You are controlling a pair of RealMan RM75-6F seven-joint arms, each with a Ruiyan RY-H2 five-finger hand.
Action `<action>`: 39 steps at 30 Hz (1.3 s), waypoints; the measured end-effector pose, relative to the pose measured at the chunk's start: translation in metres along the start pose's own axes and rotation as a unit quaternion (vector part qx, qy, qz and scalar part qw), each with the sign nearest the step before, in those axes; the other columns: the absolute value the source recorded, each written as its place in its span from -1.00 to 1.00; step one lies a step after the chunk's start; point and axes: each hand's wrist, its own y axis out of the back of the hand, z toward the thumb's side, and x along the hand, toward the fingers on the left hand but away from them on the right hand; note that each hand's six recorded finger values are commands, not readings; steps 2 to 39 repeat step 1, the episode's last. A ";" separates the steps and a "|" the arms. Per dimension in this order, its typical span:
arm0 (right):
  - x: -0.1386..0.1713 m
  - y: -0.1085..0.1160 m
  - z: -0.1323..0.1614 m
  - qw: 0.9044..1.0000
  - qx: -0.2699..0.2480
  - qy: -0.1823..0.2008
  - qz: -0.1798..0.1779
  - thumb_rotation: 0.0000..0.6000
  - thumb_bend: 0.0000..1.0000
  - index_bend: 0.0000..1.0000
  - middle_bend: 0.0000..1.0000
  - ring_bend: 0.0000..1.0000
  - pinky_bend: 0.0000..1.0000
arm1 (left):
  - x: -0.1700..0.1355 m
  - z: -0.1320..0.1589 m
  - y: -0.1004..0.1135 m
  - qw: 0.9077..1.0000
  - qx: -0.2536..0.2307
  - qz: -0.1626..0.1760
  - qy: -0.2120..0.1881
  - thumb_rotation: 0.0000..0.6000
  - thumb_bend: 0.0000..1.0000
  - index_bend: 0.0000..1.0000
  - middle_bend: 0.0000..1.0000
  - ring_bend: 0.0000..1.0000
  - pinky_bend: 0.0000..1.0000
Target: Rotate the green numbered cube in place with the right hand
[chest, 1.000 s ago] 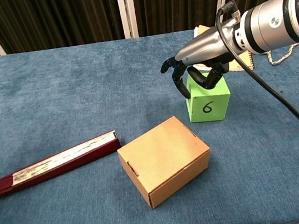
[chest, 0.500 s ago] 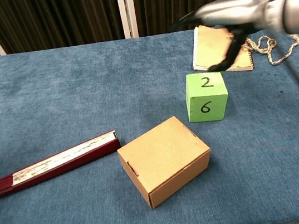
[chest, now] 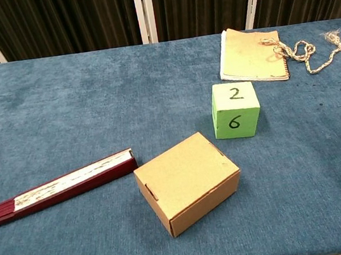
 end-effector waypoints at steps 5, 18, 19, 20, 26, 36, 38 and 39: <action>0.008 0.002 -0.006 1.000 -0.001 -0.003 -0.005 1.00 -0.58 -1.00 -1.00 -1.00 -1.00 | -0.002 -0.002 0.001 1.000 -0.001 0.001 0.004 1.00 -0.88 -0.59 -0.69 -0.75 -0.67; 0.008 0.002 -0.006 1.000 -0.001 -0.003 -0.005 1.00 -0.58 -1.00 -1.00 -1.00 -1.00 | -0.002 -0.002 0.001 1.000 -0.001 0.001 0.004 1.00 -0.88 -0.59 -0.69 -0.75 -0.67; 0.008 0.002 -0.006 1.000 -0.001 -0.003 -0.005 1.00 -0.58 -1.00 -1.00 -1.00 -1.00 | -0.002 -0.002 0.001 1.000 -0.001 0.001 0.004 1.00 -0.88 -0.59 -0.69 -0.75 -0.67; 0.008 0.002 -0.006 1.000 -0.001 -0.003 -0.005 1.00 -0.58 -1.00 -1.00 -1.00 -1.00 | -0.002 -0.002 0.001 1.000 -0.001 0.001 0.004 1.00 -0.88 -0.59 -0.69 -0.75 -0.67; 0.008 0.002 -0.006 1.000 -0.001 -0.003 -0.005 1.00 -0.58 -1.00 -1.00 -1.00 -1.00 | -0.002 -0.002 0.001 1.000 -0.001 0.001 0.004 1.00 -0.88 -0.59 -0.69 -0.75 -0.67; 0.008 0.002 -0.006 1.000 -0.001 -0.003 -0.005 1.00 -0.58 -1.00 -1.00 -1.00 -1.00 | -0.002 -0.002 0.001 1.000 -0.001 0.001 0.004 1.00 -0.88 -0.59 -0.69 -0.75 -0.67; 0.008 0.002 -0.006 1.000 -0.001 -0.003 -0.005 1.00 -0.58 -1.00 -1.00 -1.00 -1.00 | -0.002 -0.002 0.001 1.000 -0.001 0.001 0.004 1.00 -0.88 -0.59 -0.69 -0.75 -0.67; 0.008 0.002 -0.006 1.000 -0.001 -0.003 -0.005 1.00 -0.58 -1.00 -1.00 -1.00 -1.00 | -0.002 -0.002 0.001 1.000 -0.001 0.001 0.004 1.00 -0.88 -0.59 -0.69 -0.75 -0.67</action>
